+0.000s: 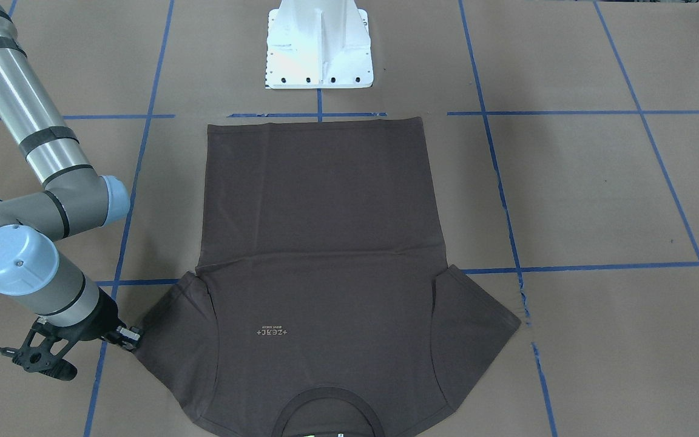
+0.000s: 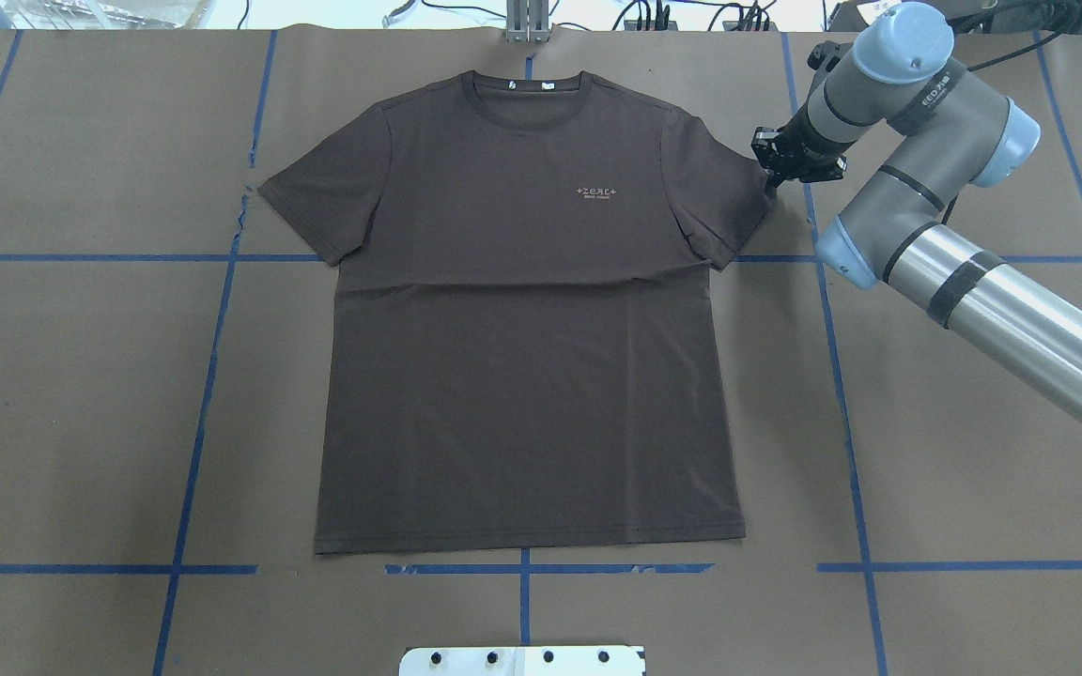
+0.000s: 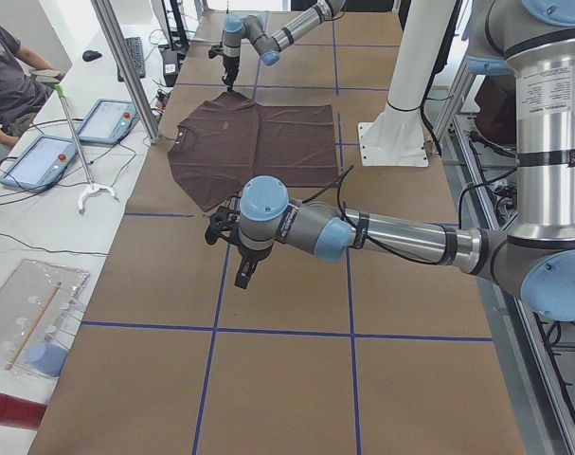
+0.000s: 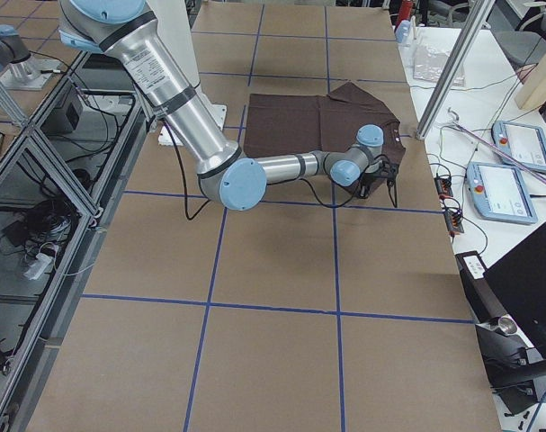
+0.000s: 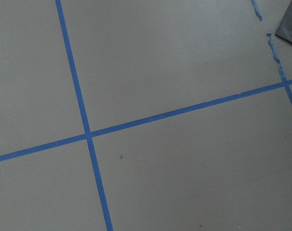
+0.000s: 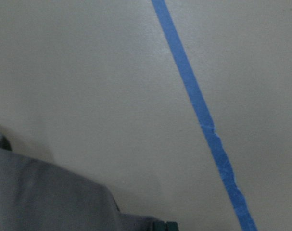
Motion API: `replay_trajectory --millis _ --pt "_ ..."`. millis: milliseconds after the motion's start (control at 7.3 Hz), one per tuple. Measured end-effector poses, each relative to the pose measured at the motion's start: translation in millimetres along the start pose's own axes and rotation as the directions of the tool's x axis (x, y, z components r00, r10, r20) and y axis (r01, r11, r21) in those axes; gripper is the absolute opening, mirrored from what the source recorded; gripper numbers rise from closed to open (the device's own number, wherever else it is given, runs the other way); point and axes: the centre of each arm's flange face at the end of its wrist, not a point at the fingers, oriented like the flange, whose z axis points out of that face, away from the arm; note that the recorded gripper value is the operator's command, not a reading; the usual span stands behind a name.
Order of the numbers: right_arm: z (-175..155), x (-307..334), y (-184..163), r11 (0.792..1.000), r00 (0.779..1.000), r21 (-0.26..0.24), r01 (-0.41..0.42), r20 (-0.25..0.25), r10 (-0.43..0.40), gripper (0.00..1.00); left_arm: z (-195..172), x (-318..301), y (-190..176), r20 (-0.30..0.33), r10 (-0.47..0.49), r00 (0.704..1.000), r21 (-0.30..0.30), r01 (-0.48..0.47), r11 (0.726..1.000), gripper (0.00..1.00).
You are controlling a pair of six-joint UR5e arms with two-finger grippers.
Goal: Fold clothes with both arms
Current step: 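Move the right gripper over the sleeve nearest it, then grasp the sleeve with the right gripper and fold it toward the shirt center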
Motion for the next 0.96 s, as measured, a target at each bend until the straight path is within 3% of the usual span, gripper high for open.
replay_trajectory --millis 548,959 --pt "-36.5 -104.6 39.8 0.995 0.99 0.003 -0.098 0.101 0.098 0.0 -0.7 1.0 -0.2 -0.004 -0.001 1.0 0.0 0.001 1.0 1.0" --pt "-26.0 -184.1 87.0 0.992 0.991 0.066 -0.105 0.092 0.099 0.0 -3.1 1.2 1.5 -0.001 -0.003 1.0 0.004 0.003 1.0 1.0"
